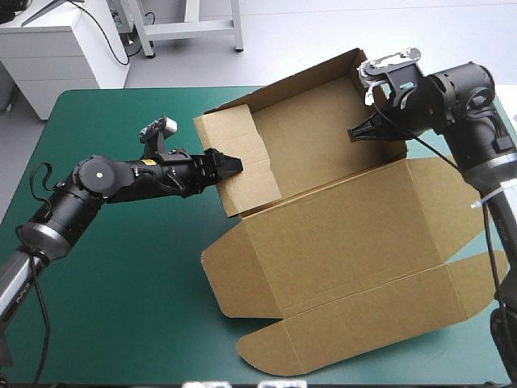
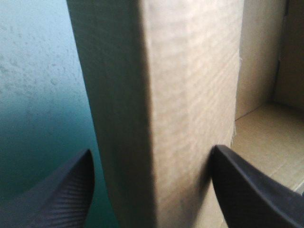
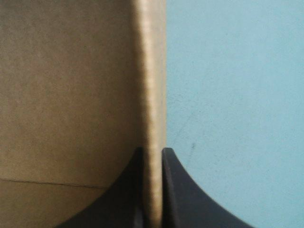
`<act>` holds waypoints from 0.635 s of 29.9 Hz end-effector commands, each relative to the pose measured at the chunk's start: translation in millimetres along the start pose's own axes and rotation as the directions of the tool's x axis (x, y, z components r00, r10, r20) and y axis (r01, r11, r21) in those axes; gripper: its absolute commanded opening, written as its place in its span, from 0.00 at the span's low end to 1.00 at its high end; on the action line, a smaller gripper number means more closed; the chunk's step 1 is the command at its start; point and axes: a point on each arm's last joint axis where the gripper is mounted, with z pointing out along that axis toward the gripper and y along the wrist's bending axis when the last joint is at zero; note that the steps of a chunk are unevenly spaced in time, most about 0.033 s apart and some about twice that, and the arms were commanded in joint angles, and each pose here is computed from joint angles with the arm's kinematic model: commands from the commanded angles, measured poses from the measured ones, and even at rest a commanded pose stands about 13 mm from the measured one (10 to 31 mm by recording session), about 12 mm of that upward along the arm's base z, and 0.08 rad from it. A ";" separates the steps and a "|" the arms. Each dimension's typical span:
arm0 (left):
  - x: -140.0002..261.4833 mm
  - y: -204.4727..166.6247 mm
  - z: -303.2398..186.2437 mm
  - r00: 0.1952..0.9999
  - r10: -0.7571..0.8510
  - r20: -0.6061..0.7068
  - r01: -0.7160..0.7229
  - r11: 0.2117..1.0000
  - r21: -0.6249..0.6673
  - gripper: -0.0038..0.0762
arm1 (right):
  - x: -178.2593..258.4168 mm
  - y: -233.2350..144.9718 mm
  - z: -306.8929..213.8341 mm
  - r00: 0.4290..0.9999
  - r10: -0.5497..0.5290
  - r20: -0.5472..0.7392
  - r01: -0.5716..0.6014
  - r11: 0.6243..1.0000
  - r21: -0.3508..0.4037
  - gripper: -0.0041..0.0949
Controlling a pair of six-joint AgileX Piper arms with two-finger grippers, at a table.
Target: Fold the box
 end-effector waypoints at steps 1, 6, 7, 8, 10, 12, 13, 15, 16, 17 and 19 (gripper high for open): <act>-9.7 -13.4 -13.3 0.996 -0.008 0.093 0.006 1.000 0.021 0.67 | -3.8 2.6 -41.2 0.992 -0.019 0.124 0.015 0.999 0.035 0.04; -10.7 -11.3 -12.9 0.995 -0.014 0.103 0.014 1.000 0.000 0.67 | -5.6 21.0 -49.1 0.985 -0.101 0.143 0.080 0.986 0.143 0.04; -11.2 -11.2 -12.9 0.994 -0.014 0.108 0.014 1.000 0.000 0.67 | -6.1 24.6 -50.5 0.982 -0.112 0.150 0.088 0.983 0.159 0.04; -11.2 -11.2 -12.9 0.994 -0.014 0.108 0.014 1.000 0.000 0.67 | -6.3 26.5 -51.2 0.981 -0.117 0.153 0.091 0.982 0.165 0.04; -10.8 -12.5 -12.1 0.993 -0.006 0.114 0.007 1.000 0.000 0.67 | -6.5 33.8 -52.9 0.978 -0.129 0.161 0.102 0.982 0.160 0.04; -10.1 -14.9 -10.8 0.992 0.002 0.123 -0.002 1.000 0.002 0.67 | -6.4 38.5 -53.8 0.978 -0.128 0.166 0.103 0.983 0.149 0.04; -9.3 -17.1 -9.8 0.992 0.002 0.127 -0.004 1.000 0.009 0.67 | -6.4 40.2 -54.1 0.978 -0.125 0.169 0.101 0.984 0.144 0.04; -7.2 -21.9 -7.3 0.991 0.014 0.136 -0.017 1.000 0.019 0.67 | -6.3 41.8 -54.4 0.978 -0.123 0.170 0.100 0.985 0.138 0.04; -6.0 -23.5 -5.5 0.990 0.021 0.136 -0.024 0.999 0.021 0.67 | -6.2 41.9 -54.5 0.978 -0.122 0.170 0.099 0.986 0.136 0.04; -5.4 -24.0 -3.9 0.991 0.022 0.135 -0.025 0.999 0.021 0.67 | -6.3 41.9 -54.5 0.978 -0.122 0.170 0.099 0.986 0.137 0.04; -3.5 -24.4 0.2 0.992 0.023 0.121 -0.026 0.999 0.022 0.67 | -5.6 41.5 -55.2 0.979 -0.121 0.166 0.099 0.986 0.137 0.04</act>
